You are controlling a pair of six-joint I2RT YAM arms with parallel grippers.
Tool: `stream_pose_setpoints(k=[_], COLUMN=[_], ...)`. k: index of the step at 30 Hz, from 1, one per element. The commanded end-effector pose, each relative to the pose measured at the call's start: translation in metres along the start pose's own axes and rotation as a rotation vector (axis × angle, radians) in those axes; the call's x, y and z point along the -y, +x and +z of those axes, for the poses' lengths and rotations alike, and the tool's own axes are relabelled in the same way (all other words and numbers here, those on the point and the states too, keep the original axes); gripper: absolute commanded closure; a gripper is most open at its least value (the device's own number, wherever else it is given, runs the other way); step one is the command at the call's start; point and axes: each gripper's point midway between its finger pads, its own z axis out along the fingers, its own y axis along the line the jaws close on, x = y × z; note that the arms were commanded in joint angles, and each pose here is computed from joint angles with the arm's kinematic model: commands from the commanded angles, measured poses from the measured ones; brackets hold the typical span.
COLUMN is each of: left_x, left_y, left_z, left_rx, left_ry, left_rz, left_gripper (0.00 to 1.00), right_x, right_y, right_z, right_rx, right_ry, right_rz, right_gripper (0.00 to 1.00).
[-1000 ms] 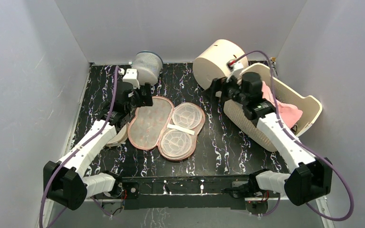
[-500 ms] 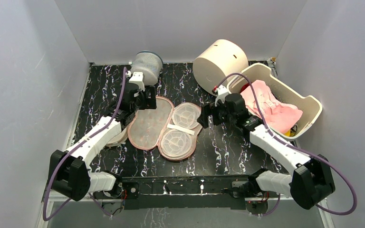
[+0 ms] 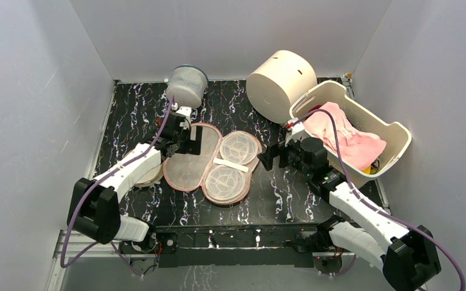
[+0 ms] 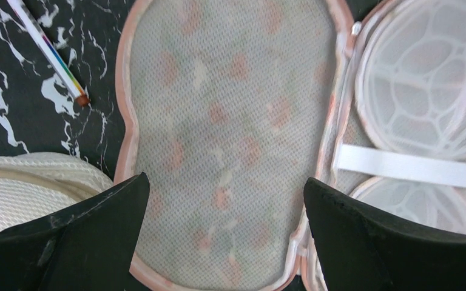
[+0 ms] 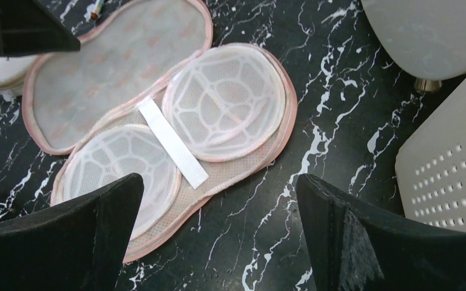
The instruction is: Unzip the laundry bag and remove the bra
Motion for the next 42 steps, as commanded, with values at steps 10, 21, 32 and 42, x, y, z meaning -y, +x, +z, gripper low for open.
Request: stream_pose_setpoints(k=[10, 21, 32, 42], left_x=[-0.048, -0.042, -0.045, -0.053], left_y=[0.044, 0.061, 0.046, 0.022], left_z=[0.027, 0.034, 0.035, 0.039], left_rx=[-0.236, -0.263, -0.244, -0.233], left_ry=[-0.091, -0.03, -0.06, -0.096], left_rz=[0.01, 0.062, 0.051, 0.015], left_gripper=[0.26, 0.27, 0.4, 0.22], right_x=[-0.011, -0.016, -0.015, -0.016], right_y=[-0.042, -0.044, -0.041, -0.037], right_z=[-0.01, -0.013, -0.011, -0.005], right_rx=[0.183, 0.194, 0.185, 0.167], right_ry=[-0.043, -0.066, -0.068, -0.076], right_rz=[-0.038, -0.038, -0.039, -0.037], right_gripper=[0.02, 0.02, 0.02, 0.02])
